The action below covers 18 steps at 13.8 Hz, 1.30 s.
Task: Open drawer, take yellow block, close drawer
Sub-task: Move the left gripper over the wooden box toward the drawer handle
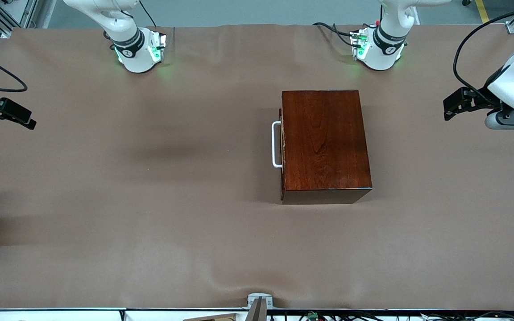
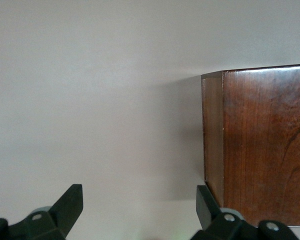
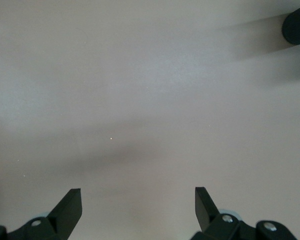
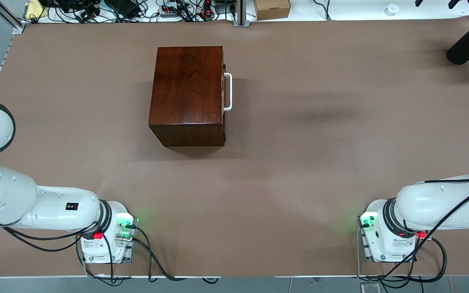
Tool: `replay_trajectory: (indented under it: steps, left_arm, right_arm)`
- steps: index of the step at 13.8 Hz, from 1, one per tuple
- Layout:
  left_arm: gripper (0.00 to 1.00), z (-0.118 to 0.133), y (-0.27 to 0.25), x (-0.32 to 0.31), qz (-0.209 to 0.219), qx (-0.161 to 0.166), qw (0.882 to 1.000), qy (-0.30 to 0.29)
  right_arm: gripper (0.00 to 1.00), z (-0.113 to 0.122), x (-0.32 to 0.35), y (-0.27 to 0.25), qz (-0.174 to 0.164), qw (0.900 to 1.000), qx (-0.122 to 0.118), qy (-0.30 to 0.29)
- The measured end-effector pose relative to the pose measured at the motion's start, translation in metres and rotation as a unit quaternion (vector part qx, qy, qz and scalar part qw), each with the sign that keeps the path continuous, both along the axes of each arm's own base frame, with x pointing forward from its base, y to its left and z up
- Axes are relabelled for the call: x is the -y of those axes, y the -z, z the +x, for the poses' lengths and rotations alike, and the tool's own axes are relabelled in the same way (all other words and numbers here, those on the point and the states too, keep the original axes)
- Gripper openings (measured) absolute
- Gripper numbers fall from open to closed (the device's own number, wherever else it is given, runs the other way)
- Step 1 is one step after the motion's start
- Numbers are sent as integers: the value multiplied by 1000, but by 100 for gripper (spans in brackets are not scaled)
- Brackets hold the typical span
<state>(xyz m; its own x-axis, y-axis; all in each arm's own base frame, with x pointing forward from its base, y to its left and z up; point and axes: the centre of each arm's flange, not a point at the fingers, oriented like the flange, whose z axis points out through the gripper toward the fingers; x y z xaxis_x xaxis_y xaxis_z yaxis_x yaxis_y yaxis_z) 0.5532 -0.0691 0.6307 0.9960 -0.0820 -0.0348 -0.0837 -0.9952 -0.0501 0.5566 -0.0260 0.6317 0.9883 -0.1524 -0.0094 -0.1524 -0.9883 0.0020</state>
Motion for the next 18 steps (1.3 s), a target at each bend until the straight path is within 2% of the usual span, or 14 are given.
replay_trajectory:
  steps: [6,10,13,18]
  left_arm:
    - [100,-1,-1,5,0,0,1000,5]
    - [100,5,14,23,2,-13,1000,21]
    - [100,6,21,59,6,-16,999,30]
    - [100,2,29,127,10,-14,1000,7]
  right_arm:
    - [100,0,0,0,0,1000,0,0]
    - [100,0,0,0,0,1000,0,0]
    - [100,0,0,0,0,1000,0,0]
    - [100,0,0,0,0,1000,2,0]
